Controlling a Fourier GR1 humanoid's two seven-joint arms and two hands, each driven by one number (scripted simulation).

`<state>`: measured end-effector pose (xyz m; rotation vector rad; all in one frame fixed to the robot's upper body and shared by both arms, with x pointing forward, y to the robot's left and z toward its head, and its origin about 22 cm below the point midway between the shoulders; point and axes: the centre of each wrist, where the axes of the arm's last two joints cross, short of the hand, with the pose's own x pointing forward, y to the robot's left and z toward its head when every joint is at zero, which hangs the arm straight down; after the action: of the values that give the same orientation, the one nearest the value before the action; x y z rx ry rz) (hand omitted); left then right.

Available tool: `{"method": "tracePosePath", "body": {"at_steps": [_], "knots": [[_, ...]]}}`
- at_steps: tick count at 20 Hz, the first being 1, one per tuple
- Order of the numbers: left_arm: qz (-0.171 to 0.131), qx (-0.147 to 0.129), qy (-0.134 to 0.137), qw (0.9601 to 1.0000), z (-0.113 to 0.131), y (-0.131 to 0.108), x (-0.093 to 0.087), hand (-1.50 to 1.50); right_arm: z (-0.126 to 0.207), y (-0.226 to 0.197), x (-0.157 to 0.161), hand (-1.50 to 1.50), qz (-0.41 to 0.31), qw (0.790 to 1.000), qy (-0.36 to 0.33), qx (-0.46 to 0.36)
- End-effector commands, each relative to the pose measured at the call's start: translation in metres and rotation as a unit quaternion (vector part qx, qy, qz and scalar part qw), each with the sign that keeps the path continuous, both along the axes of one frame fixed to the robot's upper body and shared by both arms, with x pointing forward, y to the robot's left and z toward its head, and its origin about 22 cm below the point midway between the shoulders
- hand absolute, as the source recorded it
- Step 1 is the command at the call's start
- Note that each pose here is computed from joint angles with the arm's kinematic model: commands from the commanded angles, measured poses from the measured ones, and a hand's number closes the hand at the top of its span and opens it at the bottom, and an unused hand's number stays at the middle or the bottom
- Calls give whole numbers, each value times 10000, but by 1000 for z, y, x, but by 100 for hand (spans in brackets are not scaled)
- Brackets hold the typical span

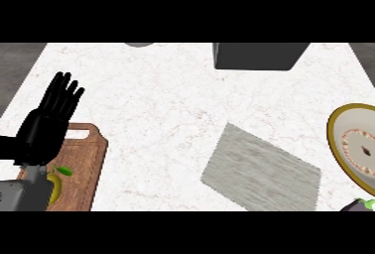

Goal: Pick the croissant from the placemat and place it in the bowl

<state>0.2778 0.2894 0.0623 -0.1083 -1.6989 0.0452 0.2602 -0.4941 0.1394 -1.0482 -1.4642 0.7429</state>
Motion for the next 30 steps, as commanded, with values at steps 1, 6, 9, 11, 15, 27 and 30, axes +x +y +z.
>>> {"method": "tracePosePath", "body": {"at_steps": [1, 6, 9, 11, 15, 27, 30], "knots": [[-42, -97, -23, 9999, 3, -5, 10, 0, -26, -11, 25, 150, 10, 9993, 354, -155], [-153, -133, -37, 9998, -1, -15, -2, 0, -68, -6, 35, 150, -194, 9919, 1182, -424], [-42, -38, -43, 10000, 9, -13, 1, 0, -62, 5, 63, 150, -522, 9856, 1567, 369], [-125, 13, -141, 9998, 6, 0, 2, 0, -70, -4, 56, -150, -52, 9798, 1962, 375], [-155, -162, 1, 9997, 12, -12, 7, 0, -62, 6, 76, -150, 519, 9849, 1289, 1037], [-24, -65, -68, 10000, -8, -6, -4, 0, -42, -49, 41, -150, 94, 9261, -528, 3734], [3, -3, -93, 10000, 8, 5, -1, 0, -40, -78, 5, -150, -260, 9290, -668, 3630]]}}
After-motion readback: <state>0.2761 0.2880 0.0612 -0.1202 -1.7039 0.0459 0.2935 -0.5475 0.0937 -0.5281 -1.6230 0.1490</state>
